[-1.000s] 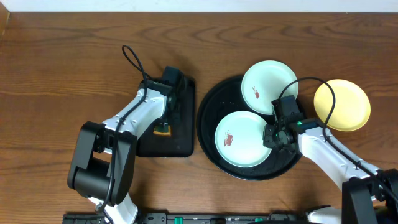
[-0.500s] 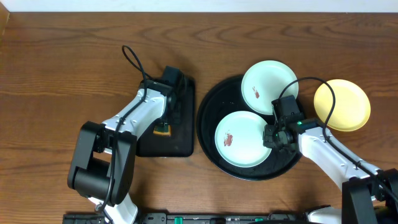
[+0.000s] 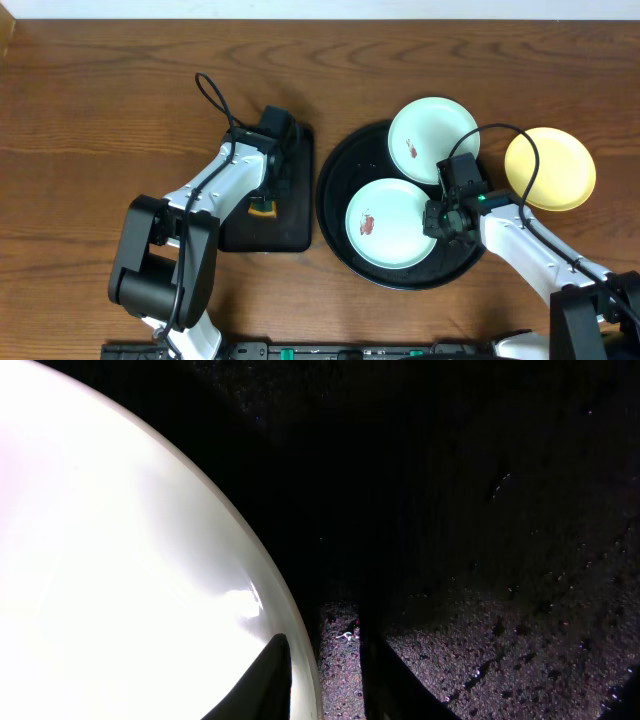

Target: Clean dirty plates on tray and stack at the side

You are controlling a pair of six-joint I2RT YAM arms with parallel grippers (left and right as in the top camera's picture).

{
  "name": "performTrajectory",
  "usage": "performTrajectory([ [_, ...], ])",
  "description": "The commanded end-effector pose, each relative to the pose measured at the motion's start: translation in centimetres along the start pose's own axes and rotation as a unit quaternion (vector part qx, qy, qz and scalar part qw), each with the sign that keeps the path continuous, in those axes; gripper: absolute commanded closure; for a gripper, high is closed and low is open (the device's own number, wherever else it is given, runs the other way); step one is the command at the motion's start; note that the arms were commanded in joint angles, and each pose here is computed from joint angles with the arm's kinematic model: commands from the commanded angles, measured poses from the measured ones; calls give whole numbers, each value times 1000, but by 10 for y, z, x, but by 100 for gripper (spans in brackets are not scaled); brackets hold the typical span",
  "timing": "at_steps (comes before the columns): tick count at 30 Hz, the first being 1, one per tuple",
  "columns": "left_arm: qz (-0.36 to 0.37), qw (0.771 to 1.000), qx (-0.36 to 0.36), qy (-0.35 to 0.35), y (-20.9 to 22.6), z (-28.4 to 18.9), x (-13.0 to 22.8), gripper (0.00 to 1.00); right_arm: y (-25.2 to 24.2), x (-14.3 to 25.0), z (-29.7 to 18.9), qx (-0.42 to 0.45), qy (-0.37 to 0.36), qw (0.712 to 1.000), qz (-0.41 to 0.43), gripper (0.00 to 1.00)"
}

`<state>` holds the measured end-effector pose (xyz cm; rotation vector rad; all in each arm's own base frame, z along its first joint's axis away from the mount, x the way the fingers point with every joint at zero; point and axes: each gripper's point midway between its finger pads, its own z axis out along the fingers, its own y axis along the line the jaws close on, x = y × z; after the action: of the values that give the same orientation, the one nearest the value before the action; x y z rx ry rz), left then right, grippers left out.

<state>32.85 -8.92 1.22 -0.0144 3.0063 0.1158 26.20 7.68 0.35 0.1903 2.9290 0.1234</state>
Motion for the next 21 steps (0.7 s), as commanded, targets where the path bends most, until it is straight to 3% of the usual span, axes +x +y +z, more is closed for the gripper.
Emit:
performTrajectory([
  [1,-3,1000,-1,4,3,2,5,54,-4,3,3,7,3,1000,2,78],
  [15,-3,1000,-7,21,3,12,10,55,-4,3,3,7,3,1000,2,77],
  [21,-4,1000,-4,10,1,11,4,92,-4,3,3,7,3,1000,2,77],
])
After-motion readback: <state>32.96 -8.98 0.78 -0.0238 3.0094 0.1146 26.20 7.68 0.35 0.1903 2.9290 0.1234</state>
